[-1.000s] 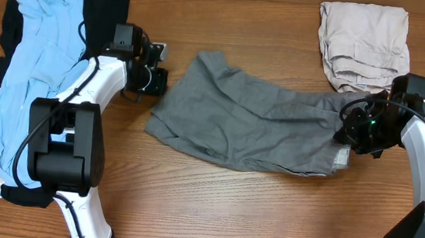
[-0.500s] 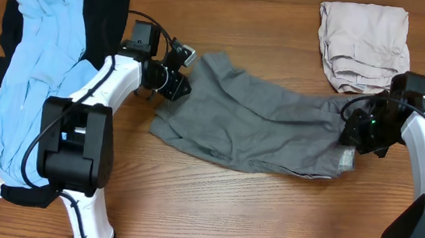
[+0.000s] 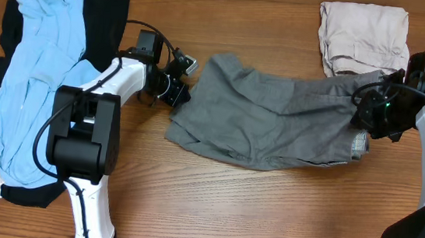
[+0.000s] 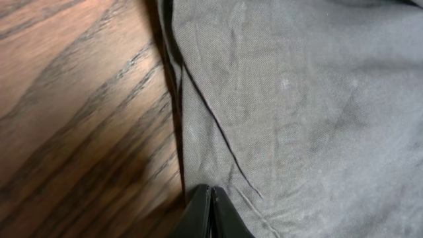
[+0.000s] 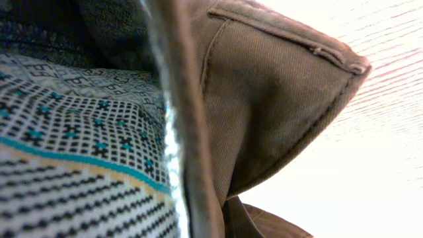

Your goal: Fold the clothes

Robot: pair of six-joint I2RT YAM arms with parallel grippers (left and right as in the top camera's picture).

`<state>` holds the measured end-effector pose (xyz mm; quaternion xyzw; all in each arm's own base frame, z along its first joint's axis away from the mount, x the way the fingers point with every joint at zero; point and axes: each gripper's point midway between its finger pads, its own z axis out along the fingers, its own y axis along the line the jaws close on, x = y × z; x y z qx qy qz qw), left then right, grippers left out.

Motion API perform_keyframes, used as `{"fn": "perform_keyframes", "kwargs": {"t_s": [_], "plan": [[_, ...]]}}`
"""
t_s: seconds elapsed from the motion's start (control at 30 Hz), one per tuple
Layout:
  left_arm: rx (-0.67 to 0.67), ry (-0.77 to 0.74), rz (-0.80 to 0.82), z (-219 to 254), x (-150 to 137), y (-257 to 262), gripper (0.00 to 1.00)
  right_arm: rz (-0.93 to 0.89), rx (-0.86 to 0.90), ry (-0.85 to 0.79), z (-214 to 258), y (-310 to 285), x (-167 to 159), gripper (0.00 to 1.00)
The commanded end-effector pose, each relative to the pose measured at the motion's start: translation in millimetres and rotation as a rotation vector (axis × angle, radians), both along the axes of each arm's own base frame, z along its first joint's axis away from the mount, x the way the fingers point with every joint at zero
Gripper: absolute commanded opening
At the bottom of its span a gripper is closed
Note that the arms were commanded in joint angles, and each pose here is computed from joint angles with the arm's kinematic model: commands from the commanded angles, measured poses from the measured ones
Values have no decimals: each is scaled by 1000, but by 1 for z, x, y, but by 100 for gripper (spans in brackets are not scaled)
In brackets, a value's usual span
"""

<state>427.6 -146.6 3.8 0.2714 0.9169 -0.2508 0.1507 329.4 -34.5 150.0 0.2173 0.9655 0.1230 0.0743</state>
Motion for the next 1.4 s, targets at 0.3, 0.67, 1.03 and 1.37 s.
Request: {"fn": "perform_keyframes", "kwargs": {"t_s": [0.3,0.67,1.03,1.37], "plan": [[-64,39,2,37,14,-17,14,0,-13,-33,10,3,8,4],[-61,45,-101,27,-2,-43,15,-21,-7,-34,10,3,10,4],[84,118,-63,-22,-12,-35,4,3,-6,-33,10,14,10,4],[101,206,19,-54,-16,-33,4,7,39,-44,13,29,14,4]]}}
